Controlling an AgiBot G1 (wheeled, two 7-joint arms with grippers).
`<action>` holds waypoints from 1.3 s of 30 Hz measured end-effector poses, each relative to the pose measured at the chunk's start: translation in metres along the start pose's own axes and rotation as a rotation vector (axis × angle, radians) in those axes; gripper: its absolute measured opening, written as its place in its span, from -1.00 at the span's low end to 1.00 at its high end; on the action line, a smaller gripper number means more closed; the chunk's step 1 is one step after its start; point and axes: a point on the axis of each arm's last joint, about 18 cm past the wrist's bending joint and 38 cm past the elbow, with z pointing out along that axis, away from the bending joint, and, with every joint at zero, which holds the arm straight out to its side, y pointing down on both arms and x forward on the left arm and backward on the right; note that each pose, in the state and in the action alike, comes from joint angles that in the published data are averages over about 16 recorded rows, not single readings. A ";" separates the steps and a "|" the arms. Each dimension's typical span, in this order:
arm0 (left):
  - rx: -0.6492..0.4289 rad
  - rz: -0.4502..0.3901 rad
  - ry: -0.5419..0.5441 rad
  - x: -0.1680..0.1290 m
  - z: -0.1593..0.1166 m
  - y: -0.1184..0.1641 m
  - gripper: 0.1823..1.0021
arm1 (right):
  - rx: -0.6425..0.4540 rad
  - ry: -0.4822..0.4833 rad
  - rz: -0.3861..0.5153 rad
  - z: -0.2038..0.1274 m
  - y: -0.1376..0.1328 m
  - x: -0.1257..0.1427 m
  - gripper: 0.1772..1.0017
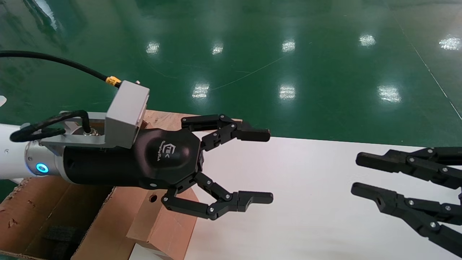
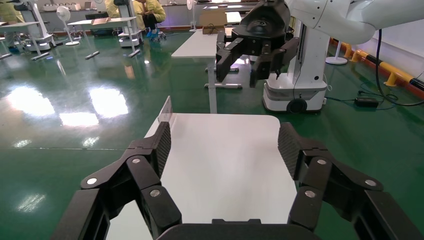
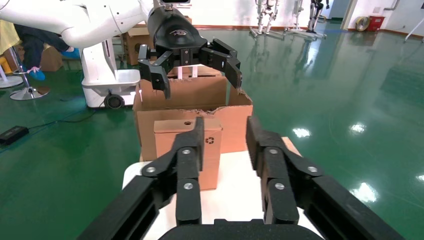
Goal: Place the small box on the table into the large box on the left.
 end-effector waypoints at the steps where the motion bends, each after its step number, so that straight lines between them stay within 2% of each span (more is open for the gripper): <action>1: 0.000 0.000 0.000 0.000 0.000 0.000 0.65 | 0.000 0.000 0.000 0.000 0.000 0.000 -0.31; 8: -0.013 0.005 -0.008 -0.001 -0.001 0.001 0.57 | 0.000 0.000 0.000 0.000 0.000 0.000 -0.63; 17: -0.115 0.034 -0.092 -0.017 -0.004 0.003 0.73 | 0.000 0.000 0.000 0.000 0.000 0.000 -0.89; 26: -0.276 0.090 -0.236 -0.048 -0.012 -0.001 0.93 | 0.000 0.000 0.000 0.000 0.000 0.000 -0.96; 32: -0.328 0.111 -0.282 -0.060 -0.015 -0.004 0.98 | 0.000 0.001 0.000 0.000 0.000 0.000 -0.97; 36: -0.337 0.103 -0.290 -0.062 -0.015 -0.003 0.99 | 0.000 0.001 0.000 0.000 0.000 0.000 -0.97; 39: -0.343 0.060 -0.298 -0.064 -0.013 0.000 1.00 | 0.000 0.001 0.000 0.000 0.000 0.000 -0.97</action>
